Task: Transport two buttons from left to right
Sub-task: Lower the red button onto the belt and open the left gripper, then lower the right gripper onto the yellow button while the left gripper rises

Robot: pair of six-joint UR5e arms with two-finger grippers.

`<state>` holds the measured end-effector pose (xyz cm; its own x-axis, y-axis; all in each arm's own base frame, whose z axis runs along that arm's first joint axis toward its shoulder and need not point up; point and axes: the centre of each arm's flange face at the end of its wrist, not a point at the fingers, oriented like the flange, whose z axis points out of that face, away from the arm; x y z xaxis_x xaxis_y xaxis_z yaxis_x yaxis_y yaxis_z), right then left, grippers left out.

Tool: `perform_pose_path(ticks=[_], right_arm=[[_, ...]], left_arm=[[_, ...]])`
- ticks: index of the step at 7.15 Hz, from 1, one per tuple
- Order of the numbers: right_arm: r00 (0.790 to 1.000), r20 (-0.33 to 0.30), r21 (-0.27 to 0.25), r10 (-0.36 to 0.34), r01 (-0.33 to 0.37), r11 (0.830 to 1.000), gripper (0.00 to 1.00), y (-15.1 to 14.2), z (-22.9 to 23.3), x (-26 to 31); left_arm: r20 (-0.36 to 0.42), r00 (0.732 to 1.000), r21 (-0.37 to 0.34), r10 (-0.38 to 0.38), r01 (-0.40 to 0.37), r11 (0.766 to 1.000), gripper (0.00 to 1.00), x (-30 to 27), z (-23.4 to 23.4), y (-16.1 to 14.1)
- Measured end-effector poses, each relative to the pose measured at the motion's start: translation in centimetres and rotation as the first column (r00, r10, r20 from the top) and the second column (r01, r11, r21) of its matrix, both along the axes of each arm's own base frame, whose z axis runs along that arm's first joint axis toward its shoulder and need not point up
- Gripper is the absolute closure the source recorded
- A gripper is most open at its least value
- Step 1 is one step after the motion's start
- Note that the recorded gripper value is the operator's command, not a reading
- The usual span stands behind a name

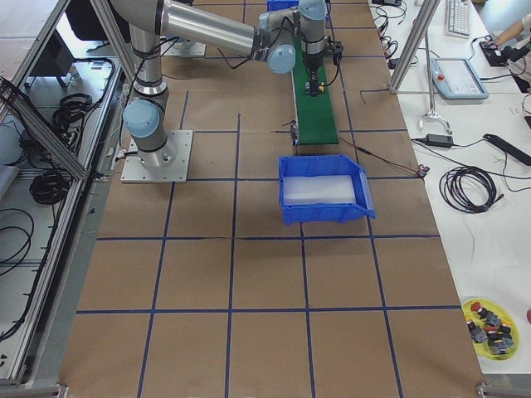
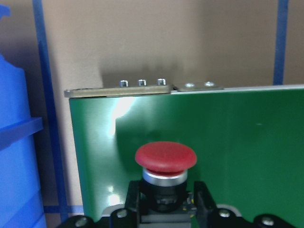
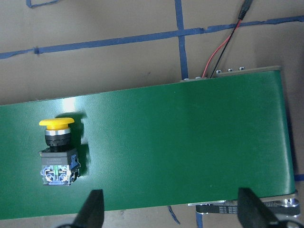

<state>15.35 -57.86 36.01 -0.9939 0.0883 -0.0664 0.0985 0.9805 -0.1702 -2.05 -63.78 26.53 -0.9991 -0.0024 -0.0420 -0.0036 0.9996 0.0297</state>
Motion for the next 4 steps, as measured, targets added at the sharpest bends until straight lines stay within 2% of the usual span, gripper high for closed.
perform_pose_path(ticks=[1,4], right_arm=[[1.0,0.008,0.014,-0.002,0.002,1.0,0.0,0.6,-1.4,0.1],[0.995,0.102,0.02,0.008,-0.01,1.0,0.0,0.4,-4.5,1.1]], left_arm=[[0.004,1.0,-0.02,0.001,-0.001,1.0,0.0,0.0,1.3,-0.3],[0.002,1.0,-0.047,0.001,0.0,0.999,0.0,-0.5,7.8,-0.6]])
